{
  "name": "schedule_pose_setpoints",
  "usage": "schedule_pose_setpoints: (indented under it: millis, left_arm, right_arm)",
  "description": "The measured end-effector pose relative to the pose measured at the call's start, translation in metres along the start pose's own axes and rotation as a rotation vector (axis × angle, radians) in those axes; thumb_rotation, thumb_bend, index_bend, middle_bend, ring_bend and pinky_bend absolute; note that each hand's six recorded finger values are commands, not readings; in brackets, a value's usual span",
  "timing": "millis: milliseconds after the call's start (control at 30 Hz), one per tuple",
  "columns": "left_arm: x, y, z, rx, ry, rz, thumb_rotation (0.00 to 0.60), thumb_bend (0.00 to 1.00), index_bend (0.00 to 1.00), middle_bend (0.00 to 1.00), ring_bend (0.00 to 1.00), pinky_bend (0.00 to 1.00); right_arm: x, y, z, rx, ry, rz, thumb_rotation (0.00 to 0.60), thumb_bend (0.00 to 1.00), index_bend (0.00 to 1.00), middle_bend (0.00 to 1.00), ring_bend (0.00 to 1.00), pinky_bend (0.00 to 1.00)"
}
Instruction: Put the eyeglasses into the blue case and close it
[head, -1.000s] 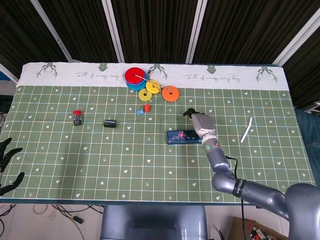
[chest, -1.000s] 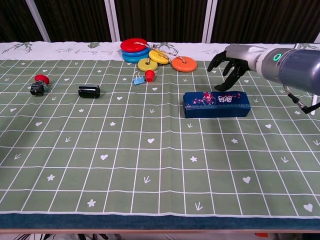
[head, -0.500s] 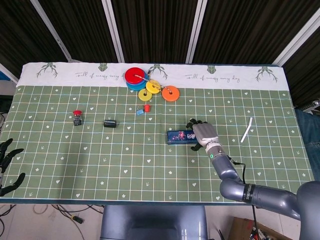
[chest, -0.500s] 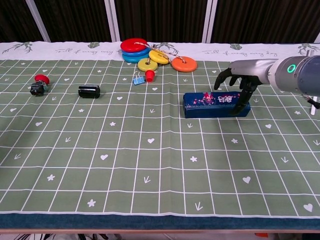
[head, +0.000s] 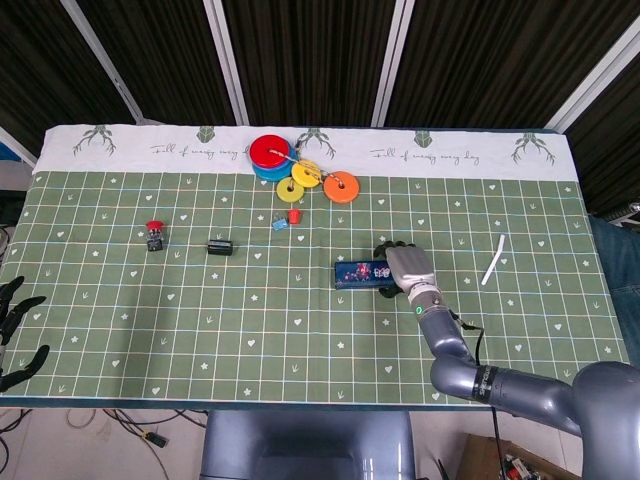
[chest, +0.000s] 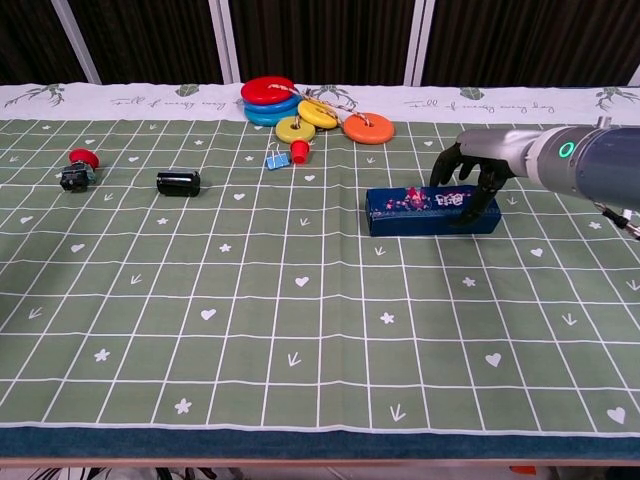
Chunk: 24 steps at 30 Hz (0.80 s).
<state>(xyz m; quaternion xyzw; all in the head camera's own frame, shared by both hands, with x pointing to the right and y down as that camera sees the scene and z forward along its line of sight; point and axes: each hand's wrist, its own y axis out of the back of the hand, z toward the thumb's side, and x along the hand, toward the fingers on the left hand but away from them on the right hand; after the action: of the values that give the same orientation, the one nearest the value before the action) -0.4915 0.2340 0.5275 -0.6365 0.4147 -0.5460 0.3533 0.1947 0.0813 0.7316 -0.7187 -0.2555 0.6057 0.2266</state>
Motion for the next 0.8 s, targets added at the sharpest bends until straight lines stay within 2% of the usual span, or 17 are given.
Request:
schedule_pose_setpoints:
  millis: [800]
  left_arm:
    - [0.0000,0.0004,0.0000,0.004,-0.002,0.000,0.600,0.31,0.20,0.00,0.00,0.00]
  right_arm:
    - [0.0004,-0.0001,-0.0018,-0.002,-0.012,0.003,0.600,0.39,0.39,0.35,0.20,0.21]
